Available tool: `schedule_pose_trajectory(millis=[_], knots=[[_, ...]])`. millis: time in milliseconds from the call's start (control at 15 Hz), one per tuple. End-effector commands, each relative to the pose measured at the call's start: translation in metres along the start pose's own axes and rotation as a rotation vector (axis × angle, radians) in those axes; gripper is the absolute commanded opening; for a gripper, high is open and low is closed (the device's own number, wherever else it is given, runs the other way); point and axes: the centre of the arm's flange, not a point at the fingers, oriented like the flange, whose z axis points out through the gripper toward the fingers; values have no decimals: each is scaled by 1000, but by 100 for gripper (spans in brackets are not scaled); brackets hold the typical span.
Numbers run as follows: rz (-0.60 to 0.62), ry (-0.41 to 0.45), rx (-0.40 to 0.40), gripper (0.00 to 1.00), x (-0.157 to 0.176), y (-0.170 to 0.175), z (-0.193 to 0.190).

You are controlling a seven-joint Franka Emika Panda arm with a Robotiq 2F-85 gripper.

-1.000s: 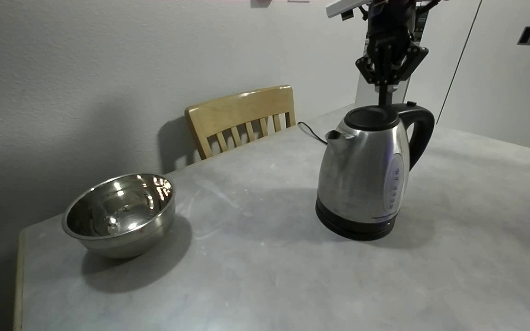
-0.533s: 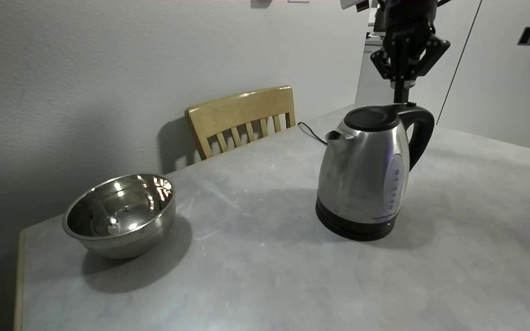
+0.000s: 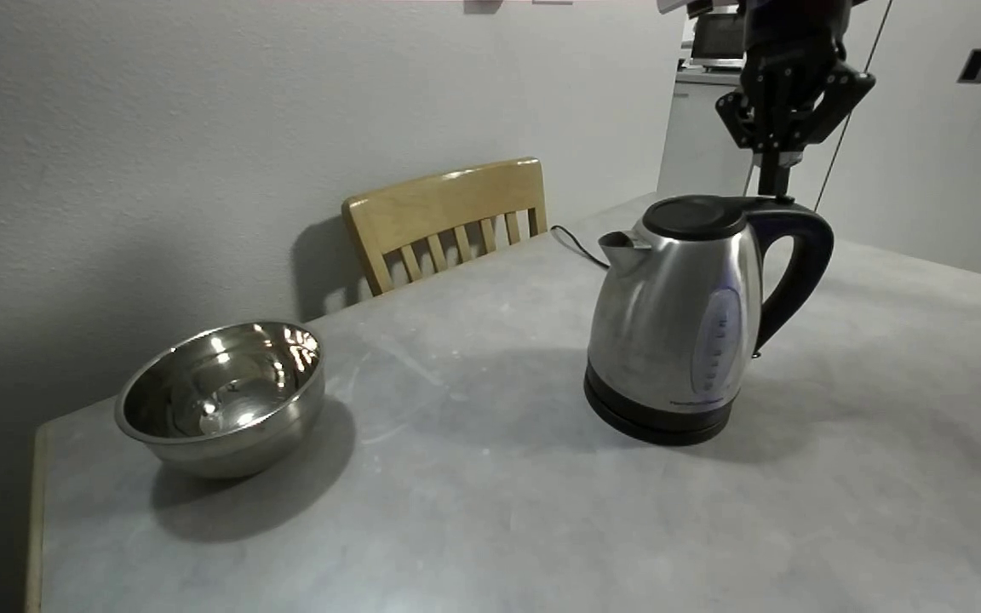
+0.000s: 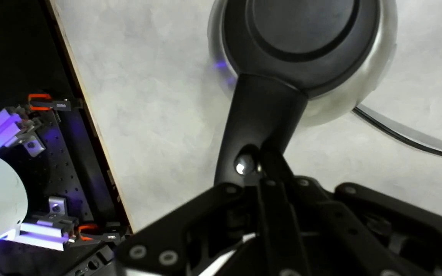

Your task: Press the button on the kettle to open the lid

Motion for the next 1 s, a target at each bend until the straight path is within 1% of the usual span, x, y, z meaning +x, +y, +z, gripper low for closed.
schedule_pose_trajectory(millis=[0,600,933], knots=[[17,13,46,0,2,17,-3],[29,12,38,0,-8,31,2],[8,12,36,0,-4,15,4]])
